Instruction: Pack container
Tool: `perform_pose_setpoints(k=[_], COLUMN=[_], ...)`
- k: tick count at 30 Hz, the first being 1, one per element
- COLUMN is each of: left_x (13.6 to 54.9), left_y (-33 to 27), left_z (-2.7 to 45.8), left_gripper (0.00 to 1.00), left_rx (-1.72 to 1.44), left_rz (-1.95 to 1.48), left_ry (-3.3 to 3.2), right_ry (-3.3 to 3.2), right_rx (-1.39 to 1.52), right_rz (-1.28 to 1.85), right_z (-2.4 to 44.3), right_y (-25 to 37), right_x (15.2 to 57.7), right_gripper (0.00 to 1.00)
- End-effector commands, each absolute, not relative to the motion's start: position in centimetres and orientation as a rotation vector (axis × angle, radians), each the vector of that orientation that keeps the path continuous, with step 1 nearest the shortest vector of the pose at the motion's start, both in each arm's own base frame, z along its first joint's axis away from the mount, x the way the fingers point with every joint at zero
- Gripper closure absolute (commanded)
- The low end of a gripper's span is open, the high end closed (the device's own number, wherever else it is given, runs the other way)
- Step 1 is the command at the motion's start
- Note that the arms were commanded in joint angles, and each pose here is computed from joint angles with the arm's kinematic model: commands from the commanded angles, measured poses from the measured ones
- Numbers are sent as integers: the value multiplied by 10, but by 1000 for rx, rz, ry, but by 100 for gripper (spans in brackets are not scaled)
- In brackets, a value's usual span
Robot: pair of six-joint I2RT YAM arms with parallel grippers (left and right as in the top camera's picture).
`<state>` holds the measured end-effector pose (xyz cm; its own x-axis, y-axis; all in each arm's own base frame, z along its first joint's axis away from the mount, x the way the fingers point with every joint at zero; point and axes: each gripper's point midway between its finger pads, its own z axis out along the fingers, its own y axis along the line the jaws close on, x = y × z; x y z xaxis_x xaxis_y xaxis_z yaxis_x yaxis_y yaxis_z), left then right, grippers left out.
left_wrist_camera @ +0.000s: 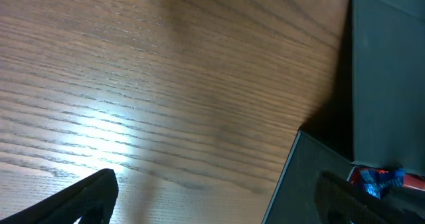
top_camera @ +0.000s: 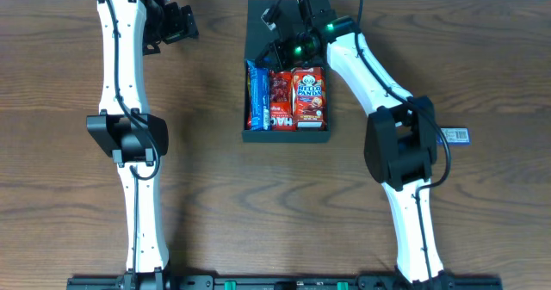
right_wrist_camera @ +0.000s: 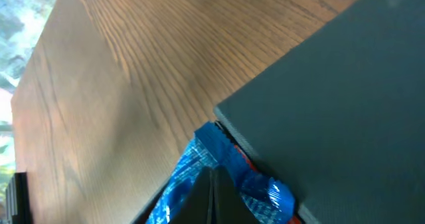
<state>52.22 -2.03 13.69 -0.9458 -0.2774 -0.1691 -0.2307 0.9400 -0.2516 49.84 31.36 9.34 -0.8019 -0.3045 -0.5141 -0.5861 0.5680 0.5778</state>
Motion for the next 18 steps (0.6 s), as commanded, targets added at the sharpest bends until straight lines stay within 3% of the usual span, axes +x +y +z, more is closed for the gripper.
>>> perform_pose_setpoints(k=[1,18], left_x=[524,523], left_y=[-19,-19], left_z=[147,147], left_gripper=[5,4], left_rx=[-397,-398], left_rz=[-332,-333], left_ry=[2863,2864], right_ry=[2477,2569], right_rx=[-704,-752], right_rz=[1090,974], right_z=[89,65], right_y=[313,319], right_x=[498,482], right_gripper=[99,98])
